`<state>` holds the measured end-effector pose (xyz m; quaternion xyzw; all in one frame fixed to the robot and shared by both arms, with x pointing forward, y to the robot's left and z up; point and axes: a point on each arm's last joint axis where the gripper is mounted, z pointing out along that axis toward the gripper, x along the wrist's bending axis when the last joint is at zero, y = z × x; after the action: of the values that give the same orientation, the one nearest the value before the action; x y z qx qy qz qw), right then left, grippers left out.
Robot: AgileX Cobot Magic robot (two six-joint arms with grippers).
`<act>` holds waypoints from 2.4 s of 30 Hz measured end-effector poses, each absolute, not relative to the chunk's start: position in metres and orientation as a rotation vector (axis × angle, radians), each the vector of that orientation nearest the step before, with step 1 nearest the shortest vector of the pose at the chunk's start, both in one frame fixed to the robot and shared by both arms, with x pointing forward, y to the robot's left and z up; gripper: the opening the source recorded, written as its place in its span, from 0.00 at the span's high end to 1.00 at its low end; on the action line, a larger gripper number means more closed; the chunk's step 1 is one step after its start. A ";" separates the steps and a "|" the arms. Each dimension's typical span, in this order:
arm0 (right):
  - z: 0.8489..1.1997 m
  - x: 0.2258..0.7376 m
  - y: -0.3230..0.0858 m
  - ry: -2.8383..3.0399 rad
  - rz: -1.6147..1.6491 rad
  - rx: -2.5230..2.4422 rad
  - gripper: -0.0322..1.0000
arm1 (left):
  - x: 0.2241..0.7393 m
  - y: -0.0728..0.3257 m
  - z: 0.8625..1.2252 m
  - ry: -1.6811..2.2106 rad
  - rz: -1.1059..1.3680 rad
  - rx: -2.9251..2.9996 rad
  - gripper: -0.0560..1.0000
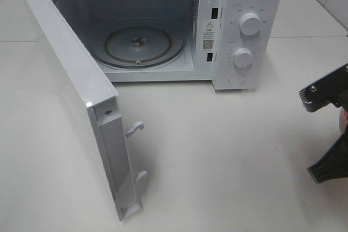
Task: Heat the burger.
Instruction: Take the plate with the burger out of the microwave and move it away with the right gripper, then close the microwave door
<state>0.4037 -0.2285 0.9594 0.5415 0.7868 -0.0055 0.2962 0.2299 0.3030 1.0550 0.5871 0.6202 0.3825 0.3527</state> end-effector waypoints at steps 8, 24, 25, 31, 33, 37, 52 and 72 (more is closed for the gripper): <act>0.928 0.425 -0.221 1.977 0.016 1.579 0.90 | 0.230 0.303 1.055 1.604 0.989 1.519 0.03; 0.891 0.458 -0.254 1.873 -0.015 1.722 0.89 | 0.230 0.303 1.055 1.604 0.989 1.519 0.03; 0.891 0.458 -0.254 1.873 -0.015 1.722 0.89 | 0.230 0.303 1.055 1.604 0.989 1.519 0.03; 0.892 0.458 -0.255 1.882 -0.011 1.700 0.72 | 0.230 0.303 1.055 1.604 0.989 1.519 0.03; 0.894 0.458 -0.255 1.881 -0.008 1.705 0.69 | 0.230 0.303 1.055 1.604 0.989 1.519 0.03; 0.915 0.451 -0.254 1.869 0.067 1.769 0.50 | 0.230 0.303 1.055 1.604 0.989 1.519 0.03; 1.009 0.398 -0.239 2.112 0.724 1.517 0.16 | 0.230 0.303 1.055 1.604 0.989 1.519 0.03; 1.052 0.303 -0.283 1.962 0.852 1.568 0.18 | 0.230 0.303 1.055 1.604 0.989 1.519 0.03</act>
<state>0.3033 -0.2830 1.0515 0.5737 0.7177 0.3116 0.2423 0.2299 0.3030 1.0550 0.5871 0.6202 0.3825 0.3527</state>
